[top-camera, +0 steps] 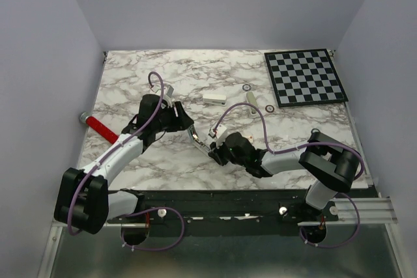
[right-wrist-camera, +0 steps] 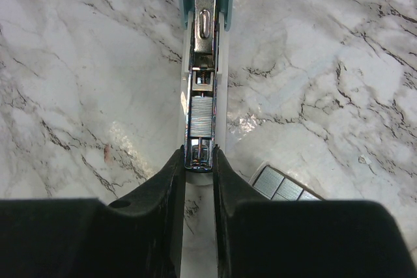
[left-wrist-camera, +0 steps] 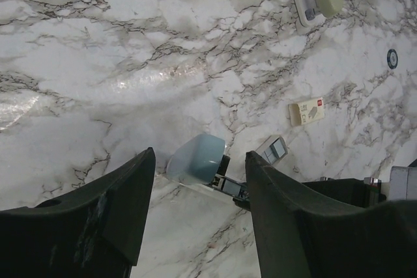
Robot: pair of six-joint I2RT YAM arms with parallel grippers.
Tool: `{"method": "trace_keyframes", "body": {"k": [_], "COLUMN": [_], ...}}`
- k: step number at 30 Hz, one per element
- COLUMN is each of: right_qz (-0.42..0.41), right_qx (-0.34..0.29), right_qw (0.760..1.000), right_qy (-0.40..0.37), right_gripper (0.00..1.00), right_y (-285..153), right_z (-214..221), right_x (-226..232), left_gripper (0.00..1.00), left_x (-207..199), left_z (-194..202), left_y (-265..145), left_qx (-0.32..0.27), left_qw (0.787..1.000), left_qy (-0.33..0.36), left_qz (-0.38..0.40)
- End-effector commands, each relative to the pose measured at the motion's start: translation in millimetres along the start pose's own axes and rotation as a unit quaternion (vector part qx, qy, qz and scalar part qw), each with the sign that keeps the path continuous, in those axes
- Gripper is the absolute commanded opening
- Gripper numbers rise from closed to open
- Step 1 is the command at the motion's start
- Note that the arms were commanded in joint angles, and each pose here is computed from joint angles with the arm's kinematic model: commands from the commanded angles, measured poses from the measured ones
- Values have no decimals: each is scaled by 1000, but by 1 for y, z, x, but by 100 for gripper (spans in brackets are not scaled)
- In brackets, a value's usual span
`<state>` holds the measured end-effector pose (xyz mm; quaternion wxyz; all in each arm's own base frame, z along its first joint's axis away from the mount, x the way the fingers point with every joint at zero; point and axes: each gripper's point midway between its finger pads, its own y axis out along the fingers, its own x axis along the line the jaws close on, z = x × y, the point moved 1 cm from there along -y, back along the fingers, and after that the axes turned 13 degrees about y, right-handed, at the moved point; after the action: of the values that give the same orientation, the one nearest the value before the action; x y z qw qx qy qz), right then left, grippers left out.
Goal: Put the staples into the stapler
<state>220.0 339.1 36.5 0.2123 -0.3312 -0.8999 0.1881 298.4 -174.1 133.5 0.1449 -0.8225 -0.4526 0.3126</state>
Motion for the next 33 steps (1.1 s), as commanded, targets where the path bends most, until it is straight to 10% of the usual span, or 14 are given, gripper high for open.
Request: {"method": "trace_keyframes", "body": {"k": [1, 33], "right_qz": [4, -13], "right_qx": [1, -7], "right_qw": [1000, 1000], "right_qy": [-9, -16], "right_gripper": [22, 20], "right_y": [6, 5], "right_z": [1, -6], "right_x": [0, 6], "left_gripper": [65, 17], "left_x": [-1, -41], "left_z": [-7, 77], "left_y": [6, 1], "left_qx": [-28, 22], "left_qw": [1000, 996], "left_qy": [-10, 84], "left_qz": [2, -7]}}
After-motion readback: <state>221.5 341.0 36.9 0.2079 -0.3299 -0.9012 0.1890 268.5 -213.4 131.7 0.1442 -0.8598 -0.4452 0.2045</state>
